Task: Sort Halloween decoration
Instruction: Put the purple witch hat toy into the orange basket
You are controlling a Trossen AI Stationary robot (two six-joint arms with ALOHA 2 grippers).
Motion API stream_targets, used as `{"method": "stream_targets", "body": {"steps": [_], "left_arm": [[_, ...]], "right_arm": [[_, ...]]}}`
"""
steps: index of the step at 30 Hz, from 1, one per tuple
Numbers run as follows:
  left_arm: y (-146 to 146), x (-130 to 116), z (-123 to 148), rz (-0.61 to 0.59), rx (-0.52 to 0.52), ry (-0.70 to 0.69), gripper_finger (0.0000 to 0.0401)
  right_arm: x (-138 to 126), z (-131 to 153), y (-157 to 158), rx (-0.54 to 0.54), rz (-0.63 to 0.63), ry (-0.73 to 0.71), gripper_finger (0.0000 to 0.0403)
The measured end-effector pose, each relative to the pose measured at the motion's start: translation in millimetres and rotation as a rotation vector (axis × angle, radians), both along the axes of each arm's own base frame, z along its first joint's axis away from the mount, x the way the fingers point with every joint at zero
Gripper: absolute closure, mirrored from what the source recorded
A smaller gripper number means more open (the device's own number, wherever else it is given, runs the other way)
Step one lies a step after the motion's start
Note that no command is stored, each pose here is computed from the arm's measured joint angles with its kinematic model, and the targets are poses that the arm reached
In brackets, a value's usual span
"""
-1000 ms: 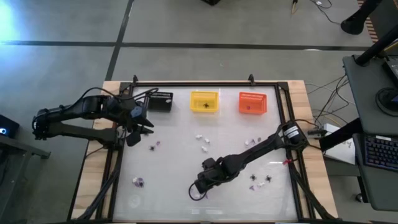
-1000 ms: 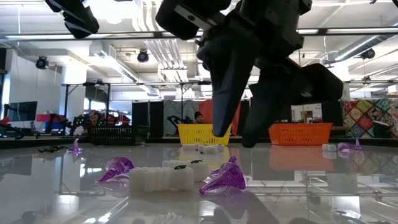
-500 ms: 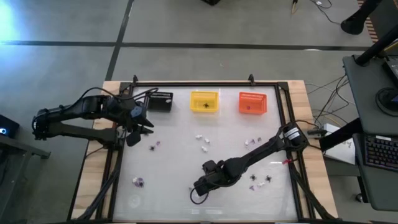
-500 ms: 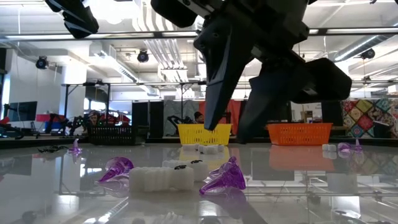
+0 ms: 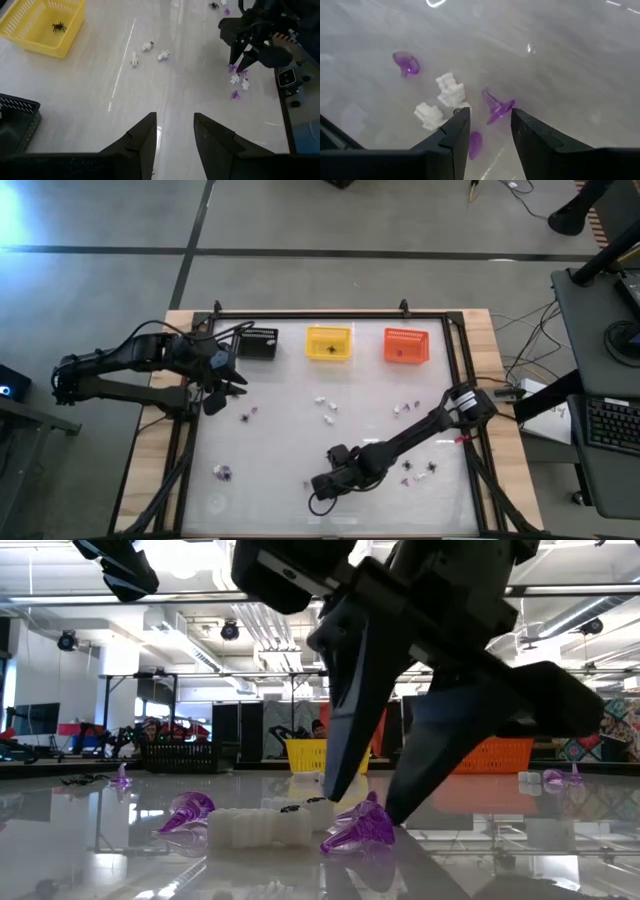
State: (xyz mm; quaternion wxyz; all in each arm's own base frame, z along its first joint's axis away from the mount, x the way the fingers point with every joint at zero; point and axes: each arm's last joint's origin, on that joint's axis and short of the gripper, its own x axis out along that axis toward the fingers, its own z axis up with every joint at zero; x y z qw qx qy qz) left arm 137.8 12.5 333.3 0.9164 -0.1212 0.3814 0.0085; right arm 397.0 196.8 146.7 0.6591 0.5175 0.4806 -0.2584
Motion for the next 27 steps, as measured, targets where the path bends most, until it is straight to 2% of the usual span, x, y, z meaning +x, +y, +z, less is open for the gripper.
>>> {"method": "stream_targets", "body": {"steps": [11,18,27], "left_arm": [[-0.1,-0.5,0.2,-0.001,-0.001,-0.002,0.0288],[-0.2,-1.3,-0.4,-0.001,-0.002,0.008,0.0288],[-0.2,-1.4,-0.5,-0.001,-0.003,0.009,0.0288]], "right_arm": [[1.9,-11.2,-0.5,-0.021,-0.007,0.018,0.0287],[0.5,-13.2,-2.0,-0.034,-0.003,0.039,0.032],[0.7,-13.2,-2.5,-0.053,0.03,0.033,0.0385]]}}
